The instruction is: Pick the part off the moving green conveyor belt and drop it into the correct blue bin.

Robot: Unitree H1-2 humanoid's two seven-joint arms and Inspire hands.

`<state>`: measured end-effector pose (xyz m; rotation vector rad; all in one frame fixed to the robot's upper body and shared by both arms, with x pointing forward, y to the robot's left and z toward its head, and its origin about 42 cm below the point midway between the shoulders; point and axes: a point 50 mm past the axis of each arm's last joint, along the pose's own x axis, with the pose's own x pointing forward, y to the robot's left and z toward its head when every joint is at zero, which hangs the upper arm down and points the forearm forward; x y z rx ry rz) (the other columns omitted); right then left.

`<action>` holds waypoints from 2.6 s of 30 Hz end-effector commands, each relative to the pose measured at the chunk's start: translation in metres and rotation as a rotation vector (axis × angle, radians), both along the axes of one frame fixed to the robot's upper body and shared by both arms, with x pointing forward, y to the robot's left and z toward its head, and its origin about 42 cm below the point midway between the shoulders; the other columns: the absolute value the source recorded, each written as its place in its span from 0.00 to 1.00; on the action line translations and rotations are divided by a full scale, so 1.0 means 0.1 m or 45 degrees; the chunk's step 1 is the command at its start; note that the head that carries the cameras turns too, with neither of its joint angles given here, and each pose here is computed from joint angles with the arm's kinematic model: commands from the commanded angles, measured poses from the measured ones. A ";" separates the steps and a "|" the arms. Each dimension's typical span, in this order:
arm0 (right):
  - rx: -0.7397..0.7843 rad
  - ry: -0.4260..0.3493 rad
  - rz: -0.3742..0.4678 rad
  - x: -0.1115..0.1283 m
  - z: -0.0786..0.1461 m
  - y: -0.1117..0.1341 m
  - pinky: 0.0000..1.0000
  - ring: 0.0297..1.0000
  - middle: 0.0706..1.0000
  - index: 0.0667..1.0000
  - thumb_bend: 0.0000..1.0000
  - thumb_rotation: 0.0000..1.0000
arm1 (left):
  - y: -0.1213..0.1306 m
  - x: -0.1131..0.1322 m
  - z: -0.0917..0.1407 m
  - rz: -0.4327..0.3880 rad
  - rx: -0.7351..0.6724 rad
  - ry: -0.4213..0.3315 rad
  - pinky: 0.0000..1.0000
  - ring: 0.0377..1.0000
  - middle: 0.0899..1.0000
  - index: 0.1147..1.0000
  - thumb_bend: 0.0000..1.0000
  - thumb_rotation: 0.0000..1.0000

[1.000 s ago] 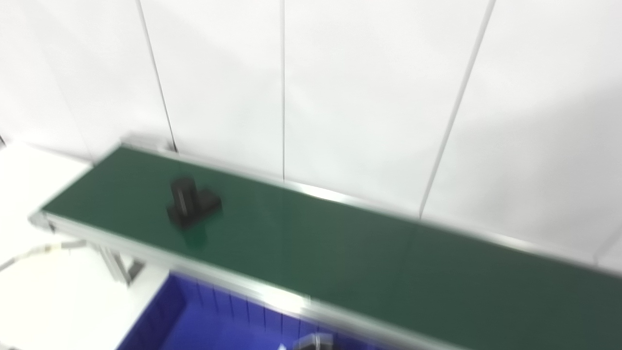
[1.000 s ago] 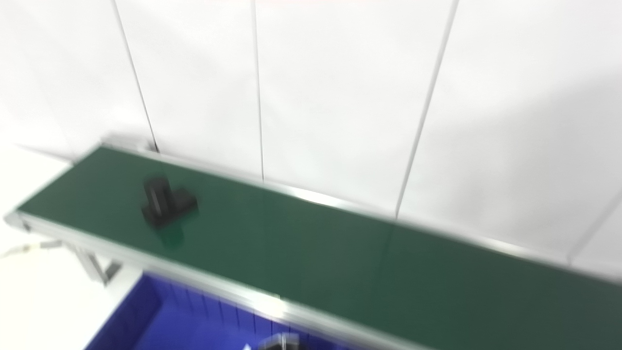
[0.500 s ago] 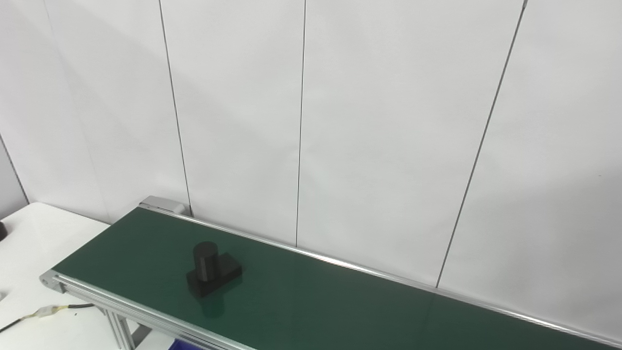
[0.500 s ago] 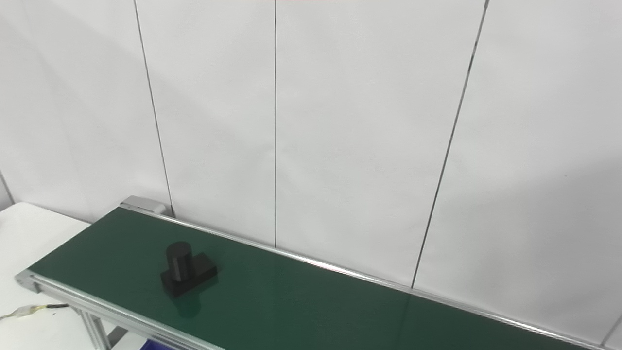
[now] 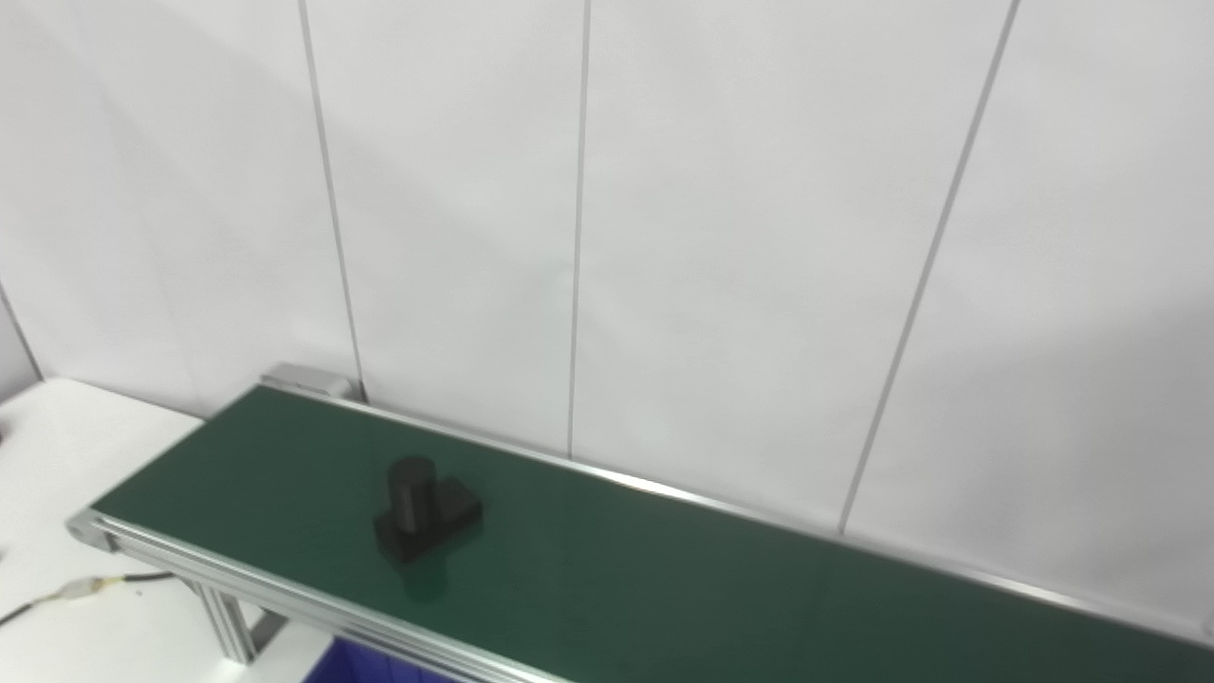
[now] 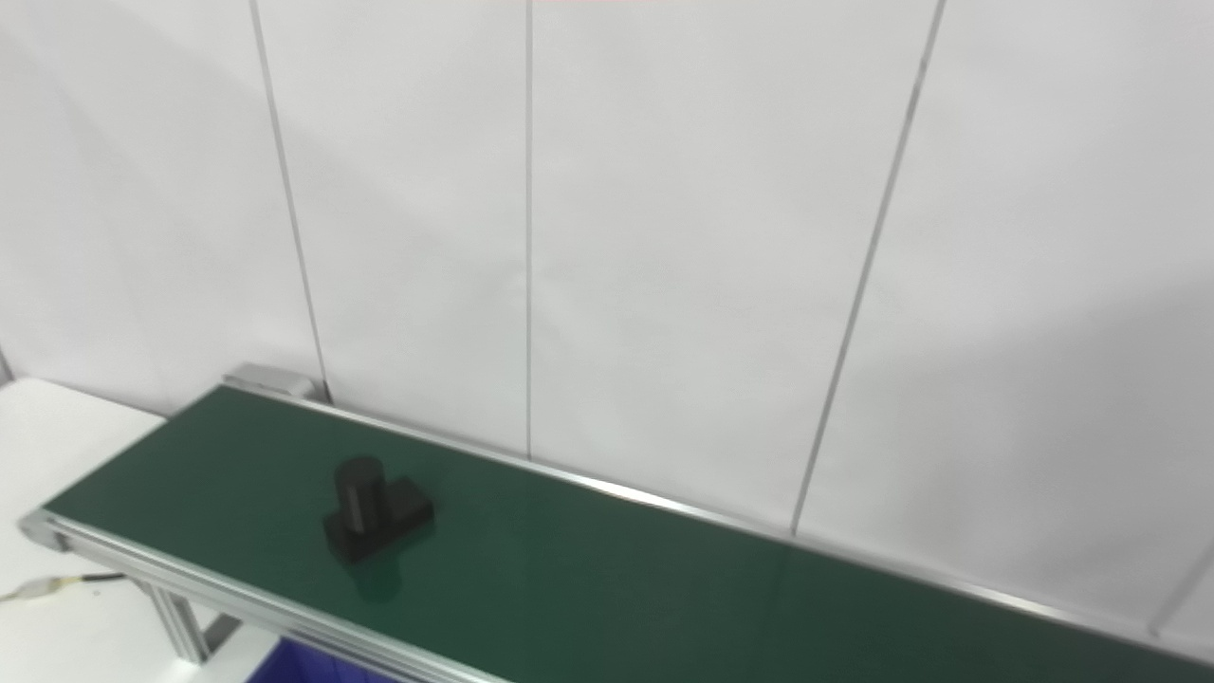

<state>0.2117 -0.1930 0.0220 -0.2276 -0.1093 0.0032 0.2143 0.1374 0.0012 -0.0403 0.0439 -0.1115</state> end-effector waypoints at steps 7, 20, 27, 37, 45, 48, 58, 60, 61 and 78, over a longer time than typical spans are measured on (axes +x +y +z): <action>0.016 -0.340 0.144 0.41 0.69 -0.04 0.61 0.74 0.80 0.85 0.58 0.00 | -0.06 0.02 0.15 -0.008 -0.035 -0.103 0.59 0.59 0.58 0.58 0.73 0.00; -0.168 -0.614 0.376 1.05 1.74 0.26 0.62 0.73 0.79 0.85 0.67 0.00 | -0.14 0.01 0.23 0.006 -0.029 -0.137 0.62 0.62 0.62 0.63 0.64 0.00; -0.305 -0.681 0.466 1.23 2.05 0.51 0.65 0.76 0.81 0.88 0.68 0.01 | -0.13 0.00 0.27 0.013 -0.025 -0.157 0.62 0.63 0.64 0.65 0.60 0.00; -0.420 -0.678 0.597 1.43 2.32 0.73 0.67 0.80 0.84 0.91 0.72 0.08 | -0.12 -0.01 0.28 0.017 -0.014 -0.161 0.60 0.62 0.63 0.64 0.61 0.00; -0.413 -0.739 0.691 1.52 2.58 0.98 0.68 0.79 0.84 0.92 0.77 0.20 | -0.12 0.00 0.24 0.016 -0.014 -0.146 0.58 0.61 0.63 0.64 0.62 0.00; -0.306 -0.666 0.783 1.56 2.64 1.10 0.75 0.84 0.87 0.94 0.77 0.23 | -0.11 0.00 0.24 0.014 -0.012 -0.147 0.58 0.61 0.63 0.64 0.61 0.00; -0.296 -0.550 0.856 1.74 2.64 1.36 0.77 0.89 0.90 0.98 0.84 0.24 | -0.10 0.01 0.21 0.017 0.002 -0.135 0.58 0.61 0.63 0.64 0.60 0.00; -0.272 -0.527 0.864 1.79 2.62 1.42 0.75 0.89 0.91 0.99 0.84 0.23 | -0.10 0.01 0.22 0.010 0.000 -0.137 0.58 0.61 0.63 0.64 0.59 0.00; -0.266 -0.521 0.865 1.81 2.60 1.46 0.74 0.88 0.91 0.99 0.84 0.23 | -0.09 0.01 0.22 0.011 -0.005 -0.138 0.58 0.61 0.63 0.64 0.59 0.00; -0.265 -0.421 0.840 2.20 2.53 1.84 0.80 0.92 0.94 1.00 0.85 0.22 | -0.10 -0.01 0.29 0.010 -0.039 -0.161 0.60 0.62 0.64 0.64 0.61 0.00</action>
